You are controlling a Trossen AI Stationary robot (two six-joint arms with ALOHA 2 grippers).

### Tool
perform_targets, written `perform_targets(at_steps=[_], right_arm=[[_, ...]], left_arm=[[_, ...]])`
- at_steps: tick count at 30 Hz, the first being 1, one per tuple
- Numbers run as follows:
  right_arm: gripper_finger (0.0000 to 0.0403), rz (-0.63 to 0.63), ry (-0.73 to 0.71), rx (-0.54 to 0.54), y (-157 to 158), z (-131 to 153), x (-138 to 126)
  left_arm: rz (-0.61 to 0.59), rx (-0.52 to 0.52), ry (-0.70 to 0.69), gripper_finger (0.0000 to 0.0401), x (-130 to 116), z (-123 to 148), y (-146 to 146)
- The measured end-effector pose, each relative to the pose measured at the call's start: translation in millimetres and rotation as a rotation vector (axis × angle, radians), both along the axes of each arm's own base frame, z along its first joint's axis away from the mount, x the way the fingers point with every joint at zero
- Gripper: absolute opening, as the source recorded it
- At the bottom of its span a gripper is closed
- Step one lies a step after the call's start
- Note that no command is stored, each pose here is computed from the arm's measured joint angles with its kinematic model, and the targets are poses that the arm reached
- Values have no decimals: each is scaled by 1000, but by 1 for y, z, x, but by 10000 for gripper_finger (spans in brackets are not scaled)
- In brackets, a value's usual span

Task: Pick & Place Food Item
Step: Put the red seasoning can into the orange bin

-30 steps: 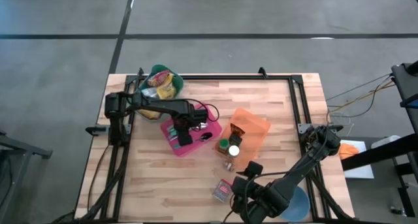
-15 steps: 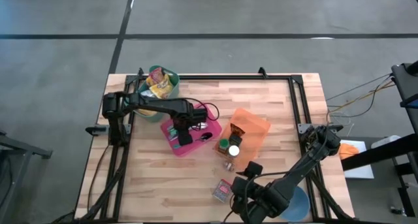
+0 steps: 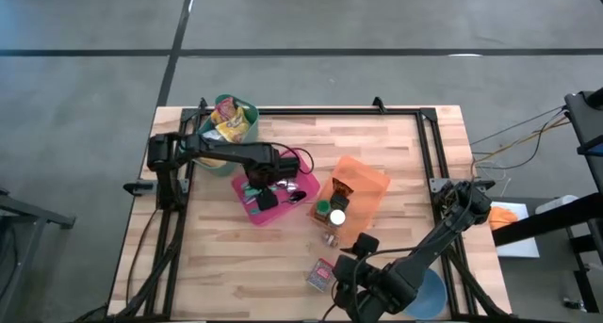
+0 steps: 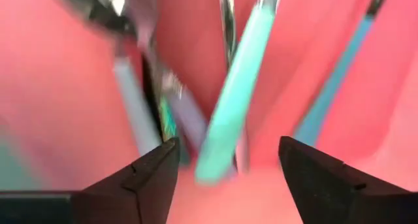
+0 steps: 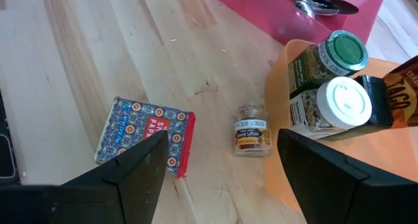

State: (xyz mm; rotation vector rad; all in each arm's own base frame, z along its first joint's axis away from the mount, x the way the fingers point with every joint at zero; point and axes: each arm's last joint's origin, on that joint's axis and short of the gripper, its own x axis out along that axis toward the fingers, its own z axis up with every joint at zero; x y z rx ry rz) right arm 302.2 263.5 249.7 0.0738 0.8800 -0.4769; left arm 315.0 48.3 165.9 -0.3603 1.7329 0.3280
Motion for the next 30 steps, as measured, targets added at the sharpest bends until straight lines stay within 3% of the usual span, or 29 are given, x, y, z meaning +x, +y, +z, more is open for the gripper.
perform_targets(at_steps=[4, 12, 22, 26, 30], right_arm=[[285, -15, -10, 12, 0, 0, 0], [285, 162, 99, -67, 1, -1, 0], [285, 626, 234, -239, -3, -5, 19], [285, 835, 230, -244, -7, -9, 35], [285, 952, 228, -202, -16, -12, 46]], left_arm=[[14, -8, 48, 272, -4, 28, -5], [-23, 22, -179, 272, -27, 92, -28], [29, 3, -415, 272, -78, 127, -67], [31, -7, -427, 272, -89, 129, -71], [31, -12, -420, 272, -95, 127, -71]])
